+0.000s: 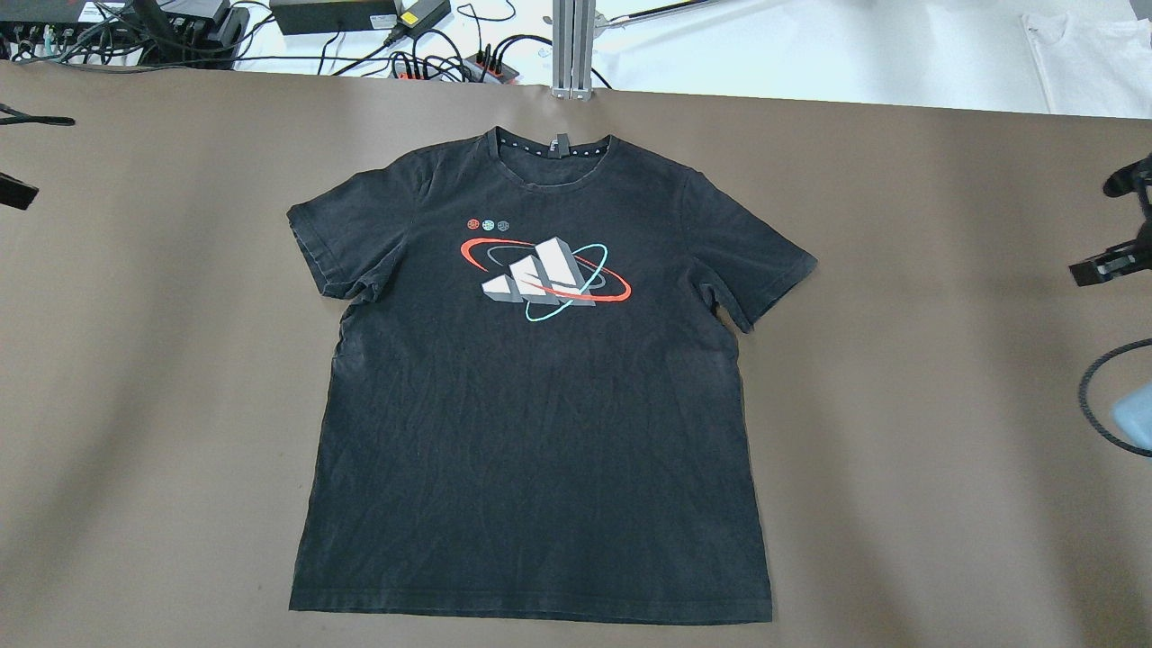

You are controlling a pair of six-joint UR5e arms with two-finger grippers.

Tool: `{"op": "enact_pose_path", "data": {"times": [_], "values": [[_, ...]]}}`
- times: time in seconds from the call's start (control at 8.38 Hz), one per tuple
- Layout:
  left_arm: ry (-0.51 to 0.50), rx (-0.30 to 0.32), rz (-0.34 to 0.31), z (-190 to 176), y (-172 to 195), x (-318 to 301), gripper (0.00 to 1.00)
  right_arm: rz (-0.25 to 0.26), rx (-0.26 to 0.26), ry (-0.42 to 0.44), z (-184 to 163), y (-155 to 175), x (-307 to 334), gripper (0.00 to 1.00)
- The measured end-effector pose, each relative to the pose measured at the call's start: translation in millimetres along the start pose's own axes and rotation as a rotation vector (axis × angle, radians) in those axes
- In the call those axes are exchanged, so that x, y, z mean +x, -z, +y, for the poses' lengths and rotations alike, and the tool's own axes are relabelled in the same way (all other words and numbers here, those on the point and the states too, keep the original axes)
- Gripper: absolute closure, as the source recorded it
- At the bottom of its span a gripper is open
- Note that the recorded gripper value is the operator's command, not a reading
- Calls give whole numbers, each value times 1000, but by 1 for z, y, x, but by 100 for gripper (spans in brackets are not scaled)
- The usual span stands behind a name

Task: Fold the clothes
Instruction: 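Move both grippers in toward the shirt's sleeves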

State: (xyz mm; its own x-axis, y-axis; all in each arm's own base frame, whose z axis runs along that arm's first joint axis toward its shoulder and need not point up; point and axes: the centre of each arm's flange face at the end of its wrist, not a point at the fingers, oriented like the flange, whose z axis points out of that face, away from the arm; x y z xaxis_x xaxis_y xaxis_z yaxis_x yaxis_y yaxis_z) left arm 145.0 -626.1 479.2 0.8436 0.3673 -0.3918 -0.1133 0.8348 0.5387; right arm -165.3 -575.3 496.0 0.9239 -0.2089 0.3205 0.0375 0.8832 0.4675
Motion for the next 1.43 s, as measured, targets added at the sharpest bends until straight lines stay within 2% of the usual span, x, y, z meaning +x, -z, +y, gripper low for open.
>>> {"op": "enact_pose_path", "data": {"times": [0.36, 0.72, 0.84, 0.95, 1.43], "values": [[40, 5, 57, -62, -54, 56, 0, -60, 5, -72, -21, -5, -70, 6], [112, 20, 147, -101, -92, 134, 2, -88, 9, -71, -32, -4, -102, 6], [131, 15, 185, -105, -97, 158, 24, -90, 9, -69, -32, -4, -105, 6], [141, 11, 209, -105, -99, 171, 41, -91, 9, -68, -33, -4, -106, 6], [151, -6, 218, -91, -125, 168, 41, -93, 6, -62, -31, -5, -111, 6]]}}
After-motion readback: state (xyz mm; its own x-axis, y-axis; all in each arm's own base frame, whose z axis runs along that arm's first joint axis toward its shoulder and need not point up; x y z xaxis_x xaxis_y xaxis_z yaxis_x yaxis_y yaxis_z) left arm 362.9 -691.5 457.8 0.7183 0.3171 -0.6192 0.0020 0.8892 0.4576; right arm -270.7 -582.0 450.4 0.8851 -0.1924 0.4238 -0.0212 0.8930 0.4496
